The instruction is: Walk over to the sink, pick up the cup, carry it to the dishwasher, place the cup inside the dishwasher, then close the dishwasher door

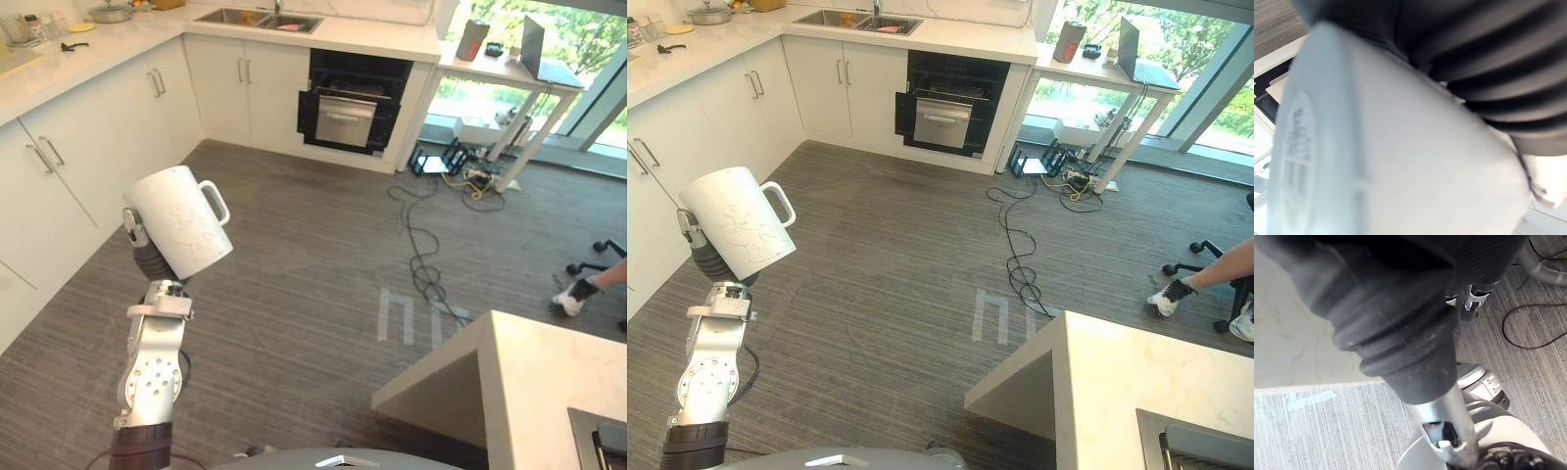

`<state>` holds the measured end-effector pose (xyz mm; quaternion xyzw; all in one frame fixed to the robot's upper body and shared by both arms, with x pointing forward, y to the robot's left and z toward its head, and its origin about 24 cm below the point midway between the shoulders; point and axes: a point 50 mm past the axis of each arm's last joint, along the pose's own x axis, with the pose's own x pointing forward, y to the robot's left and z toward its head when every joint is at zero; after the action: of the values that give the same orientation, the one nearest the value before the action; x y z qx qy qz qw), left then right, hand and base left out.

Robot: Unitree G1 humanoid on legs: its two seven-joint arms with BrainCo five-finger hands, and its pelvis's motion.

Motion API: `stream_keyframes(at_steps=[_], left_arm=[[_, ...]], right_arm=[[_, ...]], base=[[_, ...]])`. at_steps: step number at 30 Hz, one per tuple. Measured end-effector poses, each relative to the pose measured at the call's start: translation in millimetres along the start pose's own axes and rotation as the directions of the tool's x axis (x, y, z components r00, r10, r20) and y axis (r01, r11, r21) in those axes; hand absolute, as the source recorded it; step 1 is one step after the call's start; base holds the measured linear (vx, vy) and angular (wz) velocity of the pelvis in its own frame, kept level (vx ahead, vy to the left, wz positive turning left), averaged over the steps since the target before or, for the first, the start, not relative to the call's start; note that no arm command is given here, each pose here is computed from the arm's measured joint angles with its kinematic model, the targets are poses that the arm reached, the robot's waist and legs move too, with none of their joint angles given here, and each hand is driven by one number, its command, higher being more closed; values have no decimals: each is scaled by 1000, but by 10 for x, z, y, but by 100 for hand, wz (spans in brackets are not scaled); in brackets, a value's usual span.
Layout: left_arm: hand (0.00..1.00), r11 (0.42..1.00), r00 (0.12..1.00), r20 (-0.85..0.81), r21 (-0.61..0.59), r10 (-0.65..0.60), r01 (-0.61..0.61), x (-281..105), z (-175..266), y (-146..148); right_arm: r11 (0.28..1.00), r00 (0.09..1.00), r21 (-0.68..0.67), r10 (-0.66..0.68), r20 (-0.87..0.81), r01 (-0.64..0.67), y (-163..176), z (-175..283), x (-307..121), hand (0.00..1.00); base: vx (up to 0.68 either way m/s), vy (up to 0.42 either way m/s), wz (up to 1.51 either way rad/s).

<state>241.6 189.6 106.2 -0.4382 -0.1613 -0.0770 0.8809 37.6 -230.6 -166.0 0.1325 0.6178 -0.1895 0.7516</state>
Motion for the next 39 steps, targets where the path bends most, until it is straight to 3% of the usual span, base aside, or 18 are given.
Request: stream_keyframes(at_steps=[4,9,12,15,17,24,29,39], left_arm=[[100,1000,1000,-3,2,9,-9,-3,-4,20],[100,988,988,-14,29,152,-152,-66,-67,263],[100,964,967,-9,79,255,-253,-136,-78,423],[100,944,951,-26,126,309,-304,-168,-152,481],[100,941,950,-34,156,309,-300,-164,-186,463],[100,928,941,-63,196,333,-316,-258,-226,501],[100,960,968,-152,224,202,-165,-89,-353,325],[100,982,974,-163,128,160,-140,-206,-511,87]], right_arm=[[1000,1000,1,1,-5,-1,-4,-17,-1,0],[998,1000,66,8,-24,-6,-32,-102,-6,0],[974,998,225,44,-36,-35,-62,-210,-12,0],[861,995,501,99,0,-86,-69,-345,-36,0],[794,993,599,111,28,-105,-22,-365,-36,0],[825,983,536,119,143,-178,71,-225,-20,0],[834,966,503,128,225,-228,148,28,-15,0],[856,945,448,125,303,-257,157,213,-66,0]], base=[[0,0,0],[-1,-13,1],[0,-30,14],[7,26,37],[13,66,42],[125,2,43],[288,-265,32],[426,-302,16]])
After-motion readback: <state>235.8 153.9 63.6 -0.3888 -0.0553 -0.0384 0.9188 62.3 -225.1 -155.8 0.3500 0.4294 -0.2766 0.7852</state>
